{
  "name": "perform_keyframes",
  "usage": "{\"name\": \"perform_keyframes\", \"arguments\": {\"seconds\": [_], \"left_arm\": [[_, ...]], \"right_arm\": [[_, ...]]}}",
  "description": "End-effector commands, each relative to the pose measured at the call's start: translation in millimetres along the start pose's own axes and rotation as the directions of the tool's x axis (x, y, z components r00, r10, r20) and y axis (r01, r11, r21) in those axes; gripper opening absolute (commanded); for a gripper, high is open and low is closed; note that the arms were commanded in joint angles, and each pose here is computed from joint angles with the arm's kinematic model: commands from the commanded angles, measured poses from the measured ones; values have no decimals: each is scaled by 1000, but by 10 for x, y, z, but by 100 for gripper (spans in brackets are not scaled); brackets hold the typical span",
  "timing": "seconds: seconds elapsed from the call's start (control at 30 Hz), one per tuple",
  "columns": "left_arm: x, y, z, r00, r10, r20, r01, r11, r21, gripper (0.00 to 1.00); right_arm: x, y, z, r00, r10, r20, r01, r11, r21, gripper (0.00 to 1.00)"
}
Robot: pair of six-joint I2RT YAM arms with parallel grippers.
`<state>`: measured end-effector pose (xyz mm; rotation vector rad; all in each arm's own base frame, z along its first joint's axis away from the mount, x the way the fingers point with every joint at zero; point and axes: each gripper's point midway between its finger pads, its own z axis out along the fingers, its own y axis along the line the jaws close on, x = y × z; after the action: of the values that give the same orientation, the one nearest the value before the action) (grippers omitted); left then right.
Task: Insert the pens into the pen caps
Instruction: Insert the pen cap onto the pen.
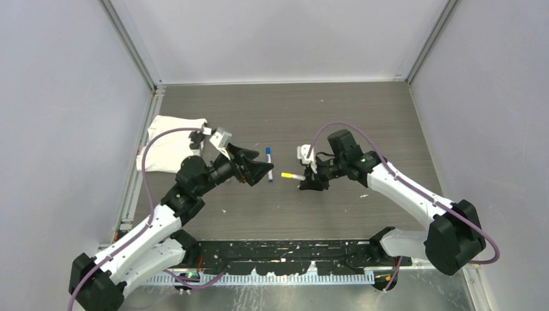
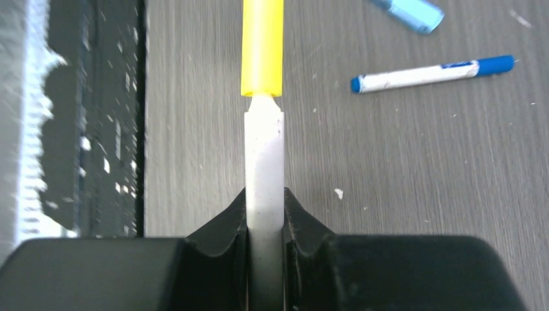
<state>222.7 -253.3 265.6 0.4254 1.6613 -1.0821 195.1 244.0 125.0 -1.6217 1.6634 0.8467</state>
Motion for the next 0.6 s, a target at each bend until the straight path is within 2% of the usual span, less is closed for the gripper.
{"name": "perform_keyframes", "arguments": {"seconds": [0.0, 0.1, 0.17, 0.37, 0.57], "left_arm": [[-515, -218, -46, 946, -117, 302, 81, 989, 128, 85], [-664, -298, -59, 902, -184, 391, 117, 975, 188, 89], [-722, -314, -16, 887, -178, 426, 113, 978, 173, 90], [-896, -468, 184, 840, -184, 511, 99, 977, 189, 88], [-891, -532, 381, 832, -226, 507, 119, 965, 234, 83]], "right_arm": [[-619, 25, -242, 961, 166, 221, -151, 985, -82, 1], [-817, -23, -338, 923, 263, 281, -239, 964, -117, 1], [-948, -34, -393, 892, 330, 309, -296, 943, -155, 1], [-1215, -81, -475, 842, 405, 357, -350, 913, -209, 1], [-1335, -97, -498, 801, 457, 386, -384, 888, -254, 1]]}}
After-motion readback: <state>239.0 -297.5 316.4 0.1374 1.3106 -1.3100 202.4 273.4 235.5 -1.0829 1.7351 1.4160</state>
